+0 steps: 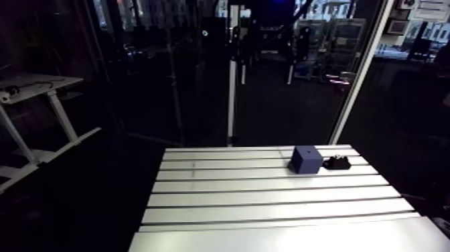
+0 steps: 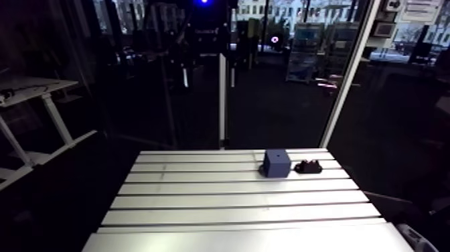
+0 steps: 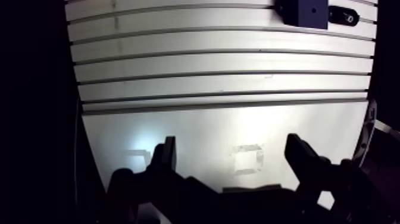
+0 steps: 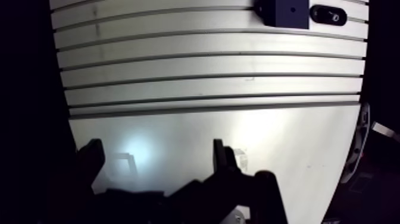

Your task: Pick up the M10 bolt and insert it into the hole until fully seated.

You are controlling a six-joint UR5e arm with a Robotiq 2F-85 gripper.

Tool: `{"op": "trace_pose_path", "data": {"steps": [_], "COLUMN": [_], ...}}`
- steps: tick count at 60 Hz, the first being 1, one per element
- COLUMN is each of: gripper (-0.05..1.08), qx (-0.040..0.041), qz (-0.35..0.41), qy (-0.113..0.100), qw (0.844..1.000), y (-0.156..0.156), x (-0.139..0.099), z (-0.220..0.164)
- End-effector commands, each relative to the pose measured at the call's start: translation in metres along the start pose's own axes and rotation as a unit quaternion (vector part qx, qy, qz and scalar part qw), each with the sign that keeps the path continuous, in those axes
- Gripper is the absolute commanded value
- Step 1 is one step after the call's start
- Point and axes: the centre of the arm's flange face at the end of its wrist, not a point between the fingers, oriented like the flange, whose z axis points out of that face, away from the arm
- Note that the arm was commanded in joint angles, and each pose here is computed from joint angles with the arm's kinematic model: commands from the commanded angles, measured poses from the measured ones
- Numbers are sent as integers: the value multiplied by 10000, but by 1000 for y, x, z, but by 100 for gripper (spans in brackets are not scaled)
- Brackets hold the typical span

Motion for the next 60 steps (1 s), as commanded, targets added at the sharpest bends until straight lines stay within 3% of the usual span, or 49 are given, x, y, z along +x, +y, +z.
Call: {"op": "trace_pose_path", "data": {"steps": [1,36,51,57,60], "gripper": [0,0,0,0,0], "qx": [49,26,-65,-124,-125], "qz": [-351,-364,-958,-905,-865], "qy": [164,187,692,972,997], "qw": [9992,9992,9930,9911,9912], "y": [-33,-31,-22,11,18], "x": [14,17,29,41,43], "z": [9,10,5,3,3]}}
